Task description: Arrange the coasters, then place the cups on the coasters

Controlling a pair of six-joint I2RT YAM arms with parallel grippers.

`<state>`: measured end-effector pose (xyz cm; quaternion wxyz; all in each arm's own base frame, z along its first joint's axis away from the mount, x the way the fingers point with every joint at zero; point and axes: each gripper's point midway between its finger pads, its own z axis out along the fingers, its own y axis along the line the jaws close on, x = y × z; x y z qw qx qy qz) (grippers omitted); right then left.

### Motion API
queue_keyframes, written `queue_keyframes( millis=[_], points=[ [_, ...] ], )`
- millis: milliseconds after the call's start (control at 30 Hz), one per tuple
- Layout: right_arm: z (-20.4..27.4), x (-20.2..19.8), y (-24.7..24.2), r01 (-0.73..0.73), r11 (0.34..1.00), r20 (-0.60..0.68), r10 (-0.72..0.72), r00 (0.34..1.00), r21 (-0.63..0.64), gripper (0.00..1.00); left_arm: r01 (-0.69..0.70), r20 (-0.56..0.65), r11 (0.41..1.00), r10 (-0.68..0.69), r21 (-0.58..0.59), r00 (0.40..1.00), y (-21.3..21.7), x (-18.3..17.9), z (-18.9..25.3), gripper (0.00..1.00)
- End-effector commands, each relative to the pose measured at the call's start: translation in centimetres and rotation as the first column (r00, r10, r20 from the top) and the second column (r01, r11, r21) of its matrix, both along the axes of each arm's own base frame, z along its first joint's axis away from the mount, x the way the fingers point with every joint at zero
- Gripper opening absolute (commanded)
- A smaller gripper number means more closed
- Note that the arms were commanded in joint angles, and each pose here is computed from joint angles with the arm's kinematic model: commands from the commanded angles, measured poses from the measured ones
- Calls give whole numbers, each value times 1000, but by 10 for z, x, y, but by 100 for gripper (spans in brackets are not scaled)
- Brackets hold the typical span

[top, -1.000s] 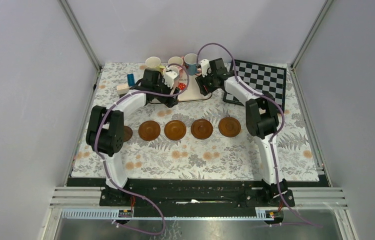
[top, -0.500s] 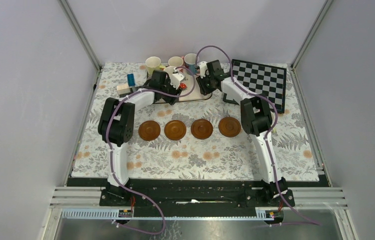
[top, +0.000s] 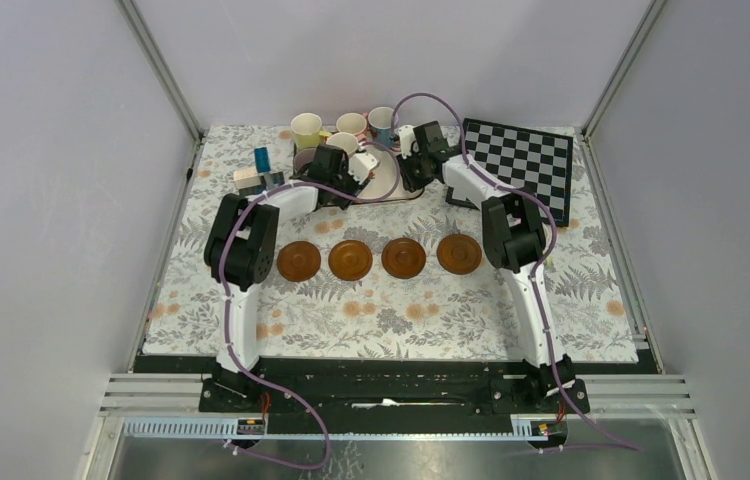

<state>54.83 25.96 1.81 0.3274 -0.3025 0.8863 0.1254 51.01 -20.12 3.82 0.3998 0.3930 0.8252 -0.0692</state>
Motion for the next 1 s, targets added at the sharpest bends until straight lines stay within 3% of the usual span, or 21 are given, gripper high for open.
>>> queue_keyframes(
  millis=[0, 967],
  points=[
    [-13, -28, -13, -20, 996, -73, 14, 997, -84, 33, 49, 37, 998, -51, 40, 998, -10, -6, 2, 34],
    [-27, -98, -62, -57, 971, -162, 19, 987, -231, 31, 188, -62, 978, -183, 94, 981, -34, -66, -15, 29]
  ],
)
